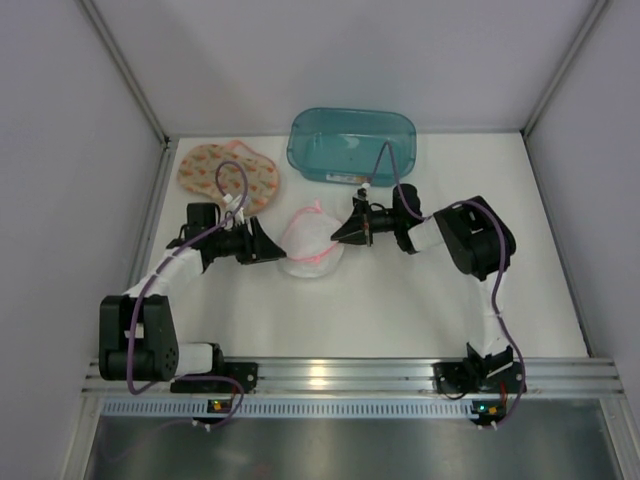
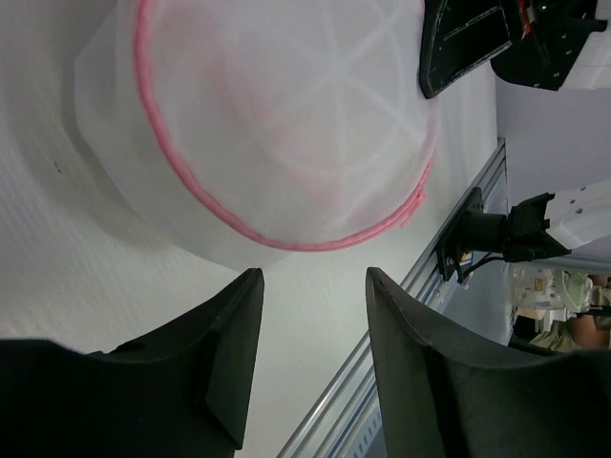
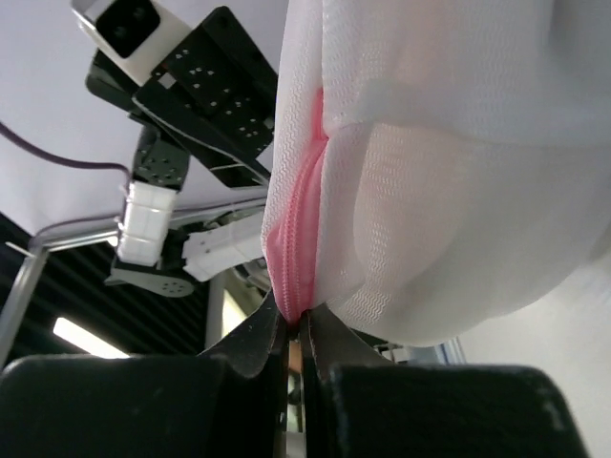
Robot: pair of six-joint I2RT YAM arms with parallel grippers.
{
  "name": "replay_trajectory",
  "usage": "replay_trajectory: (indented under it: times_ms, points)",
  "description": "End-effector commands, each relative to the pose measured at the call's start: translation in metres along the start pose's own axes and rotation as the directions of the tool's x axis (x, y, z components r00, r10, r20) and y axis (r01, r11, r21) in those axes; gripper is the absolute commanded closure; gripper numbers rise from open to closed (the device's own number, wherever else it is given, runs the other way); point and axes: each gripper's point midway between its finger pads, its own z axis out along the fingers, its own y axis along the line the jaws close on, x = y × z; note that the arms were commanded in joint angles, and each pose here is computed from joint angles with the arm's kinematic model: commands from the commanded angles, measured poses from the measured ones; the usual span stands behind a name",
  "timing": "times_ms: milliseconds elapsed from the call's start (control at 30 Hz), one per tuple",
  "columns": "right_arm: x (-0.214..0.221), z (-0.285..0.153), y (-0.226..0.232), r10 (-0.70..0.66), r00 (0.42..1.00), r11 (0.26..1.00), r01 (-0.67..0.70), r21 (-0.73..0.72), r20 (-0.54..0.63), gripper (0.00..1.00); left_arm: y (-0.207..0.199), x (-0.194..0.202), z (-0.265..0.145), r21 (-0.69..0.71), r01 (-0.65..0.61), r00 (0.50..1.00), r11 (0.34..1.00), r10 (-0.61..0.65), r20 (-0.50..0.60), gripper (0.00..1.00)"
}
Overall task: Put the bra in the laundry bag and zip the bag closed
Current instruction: Zip the zipper on the laundry bag.
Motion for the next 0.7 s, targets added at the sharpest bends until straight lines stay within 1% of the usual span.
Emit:
replay_trajectory:
  times_ms: [0,33,133,167,200,233,300,333,400,500,567,600,633,667]
  points:
    - [0.019,-0.012,0.082,-0.309,0.951,0.921,0.3,-0.247,0.0,1.0,-0.01,-0.009,0.001,0.057,-0.001,0.999,0.998,-0.001,0.034,0.47]
    - [0.017,-0.013,0.086,-0.303,0.953,0.921,0.296,-0.254,0.013,1.0,-0.01,-0.01,0.002,0.058,0.007,0.999,0.998,-0.01,0.037,0.47]
    - [0.025,-0.009,0.094,-0.325,0.946,0.91,0.313,-0.272,-0.001,1.0,-0.01,-0.019,0.005,0.066,0.019,0.998,0.998,-0.023,0.058,0.46]
    - [0.028,-0.007,0.092,-0.328,0.945,0.911,0.315,-0.268,-0.005,1.0,-0.012,-0.023,0.005,0.071,0.041,0.997,0.997,-0.045,0.068,0.46]
    - [0.029,-0.007,0.092,-0.325,0.946,0.912,0.312,-0.266,-0.005,1.0,-0.013,-0.032,0.007,0.088,0.016,0.994,0.996,-0.025,0.102,0.46]
    - [0.03,-0.007,0.092,-0.327,0.945,0.912,0.313,-0.267,-0.007,1.0,-0.015,-0.036,0.008,0.102,0.021,0.993,0.995,-0.033,0.115,0.46]
    - [0.033,-0.005,0.09,-0.321,0.947,0.914,0.307,-0.266,-0.012,1.0,-0.012,-0.038,0.013,0.118,0.1,0.987,0.988,-0.113,0.111,0.45]
    - [0.033,-0.005,0.09,-0.319,0.947,0.916,0.304,-0.263,-0.015,1.0,-0.014,-0.045,0.014,0.138,0.088,0.986,0.986,-0.106,0.131,0.45]
    - [0.035,-0.004,0.088,-0.321,0.947,0.917,0.306,-0.256,-0.019,1.0,-0.013,-0.048,0.018,0.155,0.14,0.978,0.978,-0.161,0.132,0.45]
    - [0.036,-0.004,0.088,-0.322,0.947,0.917,0.311,-0.25,-0.006,1.0,-0.017,-0.056,0.021,0.183,0.149,0.974,0.972,-0.177,0.145,0.46]
    - [0.032,-0.002,0.083,-0.313,0.95,0.927,0.306,-0.218,0.002,1.0,-0.018,-0.055,0.022,0.189,0.155,0.974,0.97,-0.182,0.138,0.46]
    - [0.028,0.0,0.078,-0.285,0.959,0.94,0.282,-0.192,0.013,1.0,-0.018,-0.053,0.022,0.188,0.152,0.974,0.97,-0.179,0.138,0.46]
    - [0.028,0.0,0.078,-0.347,0.937,0.921,0.349,-0.173,0.039,1.0,-0.021,-0.053,0.02,0.192,0.139,0.976,0.972,-0.167,0.141,0.45]
    - [0.024,0.001,0.064,-0.263,0.964,0.957,0.265,-0.117,0.038,1.0,-0.024,-0.054,0.018,0.193,0.118,0.977,0.974,-0.149,0.153,0.45]
